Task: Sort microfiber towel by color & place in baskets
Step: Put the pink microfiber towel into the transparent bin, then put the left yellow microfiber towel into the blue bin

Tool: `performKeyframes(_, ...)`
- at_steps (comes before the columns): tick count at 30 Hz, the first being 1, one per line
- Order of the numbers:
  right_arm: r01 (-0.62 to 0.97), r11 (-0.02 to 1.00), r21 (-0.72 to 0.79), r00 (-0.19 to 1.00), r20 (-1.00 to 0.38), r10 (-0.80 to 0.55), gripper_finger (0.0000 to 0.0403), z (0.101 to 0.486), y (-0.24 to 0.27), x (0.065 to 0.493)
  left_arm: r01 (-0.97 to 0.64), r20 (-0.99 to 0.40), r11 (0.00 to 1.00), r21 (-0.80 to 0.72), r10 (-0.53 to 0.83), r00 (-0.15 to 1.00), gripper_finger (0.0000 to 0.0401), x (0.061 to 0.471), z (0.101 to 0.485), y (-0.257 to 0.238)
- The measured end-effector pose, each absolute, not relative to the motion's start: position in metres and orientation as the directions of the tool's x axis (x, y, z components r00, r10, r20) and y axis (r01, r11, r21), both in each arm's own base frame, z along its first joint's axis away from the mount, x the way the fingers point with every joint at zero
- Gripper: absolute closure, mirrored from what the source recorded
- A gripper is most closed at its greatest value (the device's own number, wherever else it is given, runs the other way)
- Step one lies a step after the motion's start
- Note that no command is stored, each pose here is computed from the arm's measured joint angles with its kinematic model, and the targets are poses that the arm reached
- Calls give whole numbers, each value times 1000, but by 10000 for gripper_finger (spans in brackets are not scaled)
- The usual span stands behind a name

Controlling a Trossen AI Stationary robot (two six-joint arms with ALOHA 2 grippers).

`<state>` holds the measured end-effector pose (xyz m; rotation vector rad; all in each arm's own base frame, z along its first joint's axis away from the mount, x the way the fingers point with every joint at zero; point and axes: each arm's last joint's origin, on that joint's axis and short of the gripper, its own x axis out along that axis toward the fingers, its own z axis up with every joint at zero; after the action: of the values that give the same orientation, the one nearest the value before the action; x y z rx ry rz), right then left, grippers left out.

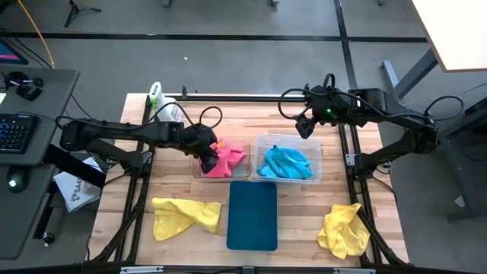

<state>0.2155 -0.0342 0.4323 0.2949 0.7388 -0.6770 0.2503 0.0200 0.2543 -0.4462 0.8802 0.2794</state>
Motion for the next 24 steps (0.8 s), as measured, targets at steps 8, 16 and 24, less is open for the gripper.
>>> performKeyframes(8,645,763,29,544,-719,-433,105,431,-33,215,-238,-711,889,-391,-128,691,239,259,302,3)
performKeyframes(16,650,760,18,520,-740,-427,105,429,-33,212,-265,-813,892,-366,-168,558,200,238,317,-23)
performKeyframes(24,647,762,-20,485,-761,-431,105,427,-33,209,-151,-879,943,-295,-206,431,199,202,288,-111)
